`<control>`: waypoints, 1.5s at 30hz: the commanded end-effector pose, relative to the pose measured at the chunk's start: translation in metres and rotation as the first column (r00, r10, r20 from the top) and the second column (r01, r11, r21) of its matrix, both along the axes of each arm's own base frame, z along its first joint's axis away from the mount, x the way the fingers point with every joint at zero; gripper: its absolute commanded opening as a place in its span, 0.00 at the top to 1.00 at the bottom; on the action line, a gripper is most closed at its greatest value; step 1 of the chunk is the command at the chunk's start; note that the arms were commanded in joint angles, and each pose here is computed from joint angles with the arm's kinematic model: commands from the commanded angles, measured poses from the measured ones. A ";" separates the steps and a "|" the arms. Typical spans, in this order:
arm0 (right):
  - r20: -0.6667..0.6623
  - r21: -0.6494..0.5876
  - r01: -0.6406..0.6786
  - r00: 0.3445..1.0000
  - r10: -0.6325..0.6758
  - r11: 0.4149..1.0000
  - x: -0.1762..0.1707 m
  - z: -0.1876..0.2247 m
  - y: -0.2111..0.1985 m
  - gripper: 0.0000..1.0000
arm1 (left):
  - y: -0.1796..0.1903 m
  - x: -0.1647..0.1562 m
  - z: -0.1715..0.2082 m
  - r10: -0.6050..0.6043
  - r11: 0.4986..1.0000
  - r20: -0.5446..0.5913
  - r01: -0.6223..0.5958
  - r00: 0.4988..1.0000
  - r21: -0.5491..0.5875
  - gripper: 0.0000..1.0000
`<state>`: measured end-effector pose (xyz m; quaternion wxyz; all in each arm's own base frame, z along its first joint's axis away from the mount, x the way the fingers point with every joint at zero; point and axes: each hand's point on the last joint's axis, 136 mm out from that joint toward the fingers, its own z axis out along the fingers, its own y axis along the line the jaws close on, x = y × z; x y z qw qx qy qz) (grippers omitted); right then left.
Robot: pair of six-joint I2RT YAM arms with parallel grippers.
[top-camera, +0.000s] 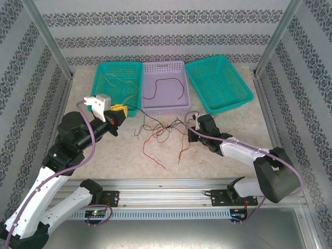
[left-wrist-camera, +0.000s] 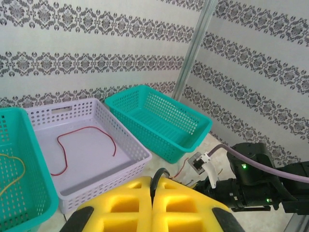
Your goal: Untangle the cables
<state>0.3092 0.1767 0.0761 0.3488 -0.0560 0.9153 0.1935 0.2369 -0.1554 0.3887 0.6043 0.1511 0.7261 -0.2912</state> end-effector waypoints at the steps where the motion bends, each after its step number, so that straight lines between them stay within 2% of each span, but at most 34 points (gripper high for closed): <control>1: 0.043 0.018 0.001 0.999 -0.002 1.000 -0.001 0.019 -0.004 1.00 | -0.001 0.000 0.017 -0.005 1.000 0.032 0.006 0.999 -0.028 1.00; 3: 0.070 -0.004 0.050 0.996 -0.050 0.999 0.000 0.030 -0.021 1.00 | 0.002 0.003 0.017 0.021 0.999 0.034 -0.020 0.999 -0.026 1.00; 6: 0.068 0.034 0.146 0.987 -0.148 0.989 0.000 0.039 -0.051 1.00 | 0.013 0.006 0.025 0.084 0.996 0.054 -0.084 0.995 -0.011 1.00; 12: 0.008 0.036 0.276 0.961 -0.276 0.961 -0.009 0.030 -0.093 1.00 | 0.031 0.001 0.046 0.159 0.987 0.100 -0.159 0.982 -0.013 1.00; 15: -0.003 0.026 0.370 0.929 -0.370 0.929 -0.012 0.027 -0.116 1.00 | 0.043 -0.006 0.060 0.205 0.979 0.135 -0.206 0.969 -0.012 1.00; 19: -0.018 0.076 0.471 0.882 -0.471 0.879 -0.017 0.024 -0.141 1.00 | 0.056 -0.016 0.074 0.243 0.969 0.176 -0.245 0.954 -0.010 1.00; 23: -0.025 0.094 0.486 0.873 -0.486 0.869 -0.019 0.023 -0.146 1.00 | 0.057 -0.022 0.080 0.230 0.972 0.183 -0.233 0.956 -0.005 1.00; 29: -0.008 0.041 0.516 0.857 -0.516 0.856 -0.022 0.029 -0.155 1.00 | 0.050 -0.022 0.080 0.196 0.980 0.166 -0.197 0.966 -0.011 1.00; 32: 0.051 0.009 0.625 0.779 -0.625 0.780 -0.033 0.038 -0.182 1.00 | 0.056 -0.018 0.081 0.238 0.970 0.178 -0.241 0.955 -0.005 1.00; 37: 0.102 0.109 0.731 0.666 -0.739 0.673 -0.050 0.052 -0.212 1.00 | 0.070 -0.012 0.080 0.311 0.945 0.196 -0.325 0.930 0.042 1.00; 45: 0.156 0.139 0.819 0.536 -0.830 0.556 -0.070 0.083 -0.247 1.00 | 0.102 0.000 0.071 0.485 0.854 0.208 -0.511 0.849 0.097 1.00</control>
